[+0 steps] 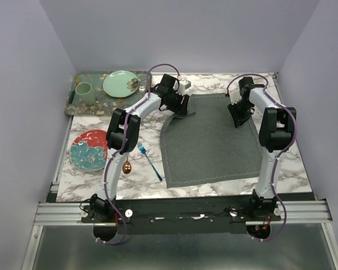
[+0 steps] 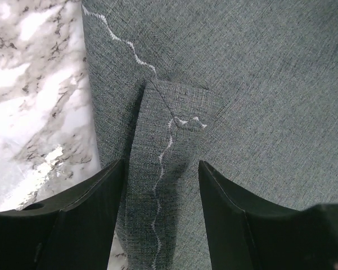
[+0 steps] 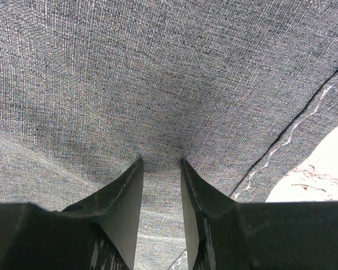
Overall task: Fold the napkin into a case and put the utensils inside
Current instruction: Flatten out the crumpled napkin at the center of the board.
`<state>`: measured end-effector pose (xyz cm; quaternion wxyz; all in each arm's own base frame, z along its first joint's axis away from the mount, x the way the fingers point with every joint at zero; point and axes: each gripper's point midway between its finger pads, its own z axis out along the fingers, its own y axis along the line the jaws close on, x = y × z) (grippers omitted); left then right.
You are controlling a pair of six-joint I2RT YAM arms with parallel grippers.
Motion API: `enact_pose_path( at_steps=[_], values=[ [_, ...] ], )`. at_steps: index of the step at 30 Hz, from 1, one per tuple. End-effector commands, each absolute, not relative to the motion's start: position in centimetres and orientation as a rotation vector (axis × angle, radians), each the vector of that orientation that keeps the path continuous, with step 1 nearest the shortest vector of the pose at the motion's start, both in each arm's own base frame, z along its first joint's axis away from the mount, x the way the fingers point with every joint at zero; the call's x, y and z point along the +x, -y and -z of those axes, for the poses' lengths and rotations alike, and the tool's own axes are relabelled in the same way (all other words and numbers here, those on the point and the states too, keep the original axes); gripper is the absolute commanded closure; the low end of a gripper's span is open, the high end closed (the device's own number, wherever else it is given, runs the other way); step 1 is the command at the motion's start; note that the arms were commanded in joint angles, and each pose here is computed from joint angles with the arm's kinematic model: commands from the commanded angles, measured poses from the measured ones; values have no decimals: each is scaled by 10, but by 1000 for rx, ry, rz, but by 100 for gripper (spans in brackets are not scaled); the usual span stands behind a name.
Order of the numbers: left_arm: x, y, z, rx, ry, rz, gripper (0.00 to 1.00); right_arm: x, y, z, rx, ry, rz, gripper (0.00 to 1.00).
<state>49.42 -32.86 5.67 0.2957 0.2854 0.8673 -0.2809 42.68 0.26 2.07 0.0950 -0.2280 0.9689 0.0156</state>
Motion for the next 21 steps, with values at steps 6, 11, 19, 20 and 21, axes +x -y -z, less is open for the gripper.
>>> enact_pose_path(
  at_steps=[6, 11, 19, 20, 21],
  values=[
    [492, 340, -61, 760, -2306, 773, 54, 415, -5, -22, -660, -2906, -90, 59],
    [510, 331, -84, 728, -2244, 680, 80, 414, -3, -21, -661, -2908, -86, 59],
    [532, 292, -111, 656, -2176, 476, 100, 414, -1, -17, -649, -2916, -76, 59],
    [534, 285, -113, 642, -2173, 453, 100, 414, -1, -18, -653, -2910, -72, 59],
    [540, 271, -114, 635, -2165, 409, 100, 415, -1, -19, -652, -2909, -65, 59]
  ],
)
